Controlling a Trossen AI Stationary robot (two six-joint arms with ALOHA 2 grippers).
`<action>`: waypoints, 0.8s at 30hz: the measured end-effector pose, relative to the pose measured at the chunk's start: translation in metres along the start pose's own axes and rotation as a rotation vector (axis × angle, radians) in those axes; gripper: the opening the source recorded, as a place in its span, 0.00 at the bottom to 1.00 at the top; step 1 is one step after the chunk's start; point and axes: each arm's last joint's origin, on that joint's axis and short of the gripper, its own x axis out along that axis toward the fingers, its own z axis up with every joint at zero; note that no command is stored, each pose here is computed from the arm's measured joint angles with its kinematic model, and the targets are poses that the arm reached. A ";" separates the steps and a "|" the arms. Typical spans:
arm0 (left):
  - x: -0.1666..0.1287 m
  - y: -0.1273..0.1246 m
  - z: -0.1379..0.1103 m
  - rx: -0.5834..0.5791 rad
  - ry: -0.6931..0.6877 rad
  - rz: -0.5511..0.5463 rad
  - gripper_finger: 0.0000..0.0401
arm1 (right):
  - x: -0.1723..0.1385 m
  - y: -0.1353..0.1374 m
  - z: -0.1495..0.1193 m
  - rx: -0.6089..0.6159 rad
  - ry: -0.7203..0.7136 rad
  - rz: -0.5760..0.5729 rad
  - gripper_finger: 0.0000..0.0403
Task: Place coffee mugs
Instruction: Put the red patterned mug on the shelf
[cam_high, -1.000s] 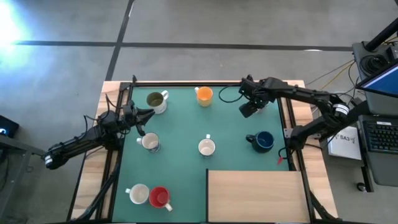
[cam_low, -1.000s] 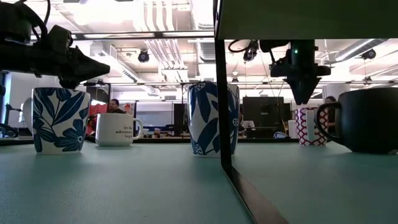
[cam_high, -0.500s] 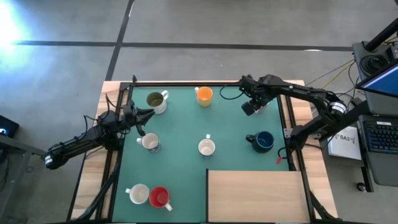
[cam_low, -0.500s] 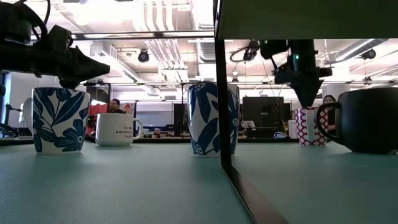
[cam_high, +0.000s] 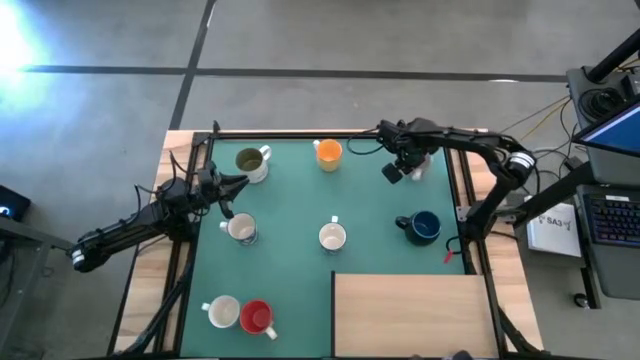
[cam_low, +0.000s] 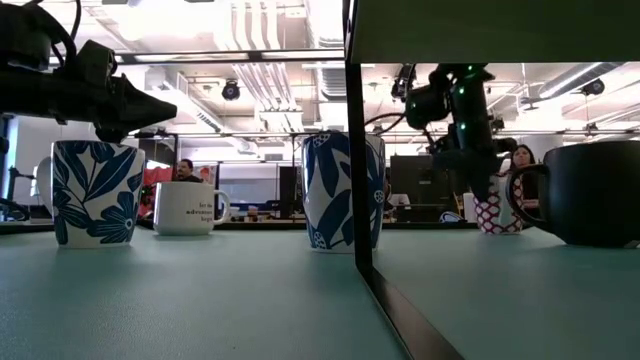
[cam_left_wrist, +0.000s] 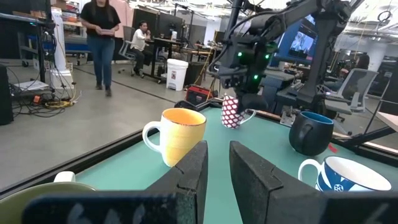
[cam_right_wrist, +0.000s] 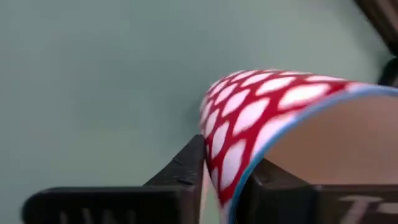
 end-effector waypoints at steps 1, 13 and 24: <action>0.000 0.000 0.000 0.000 0.000 0.000 0.12 | 0.002 0.001 0.001 -0.006 0.008 0.012 0.06; 0.000 0.000 0.000 0.000 0.000 0.000 0.12 | -0.043 -0.007 -0.013 0.024 -0.057 0.221 0.03; 0.000 0.000 0.000 0.000 0.000 0.000 0.12 | -0.122 0.012 -0.056 0.141 -0.242 0.444 0.03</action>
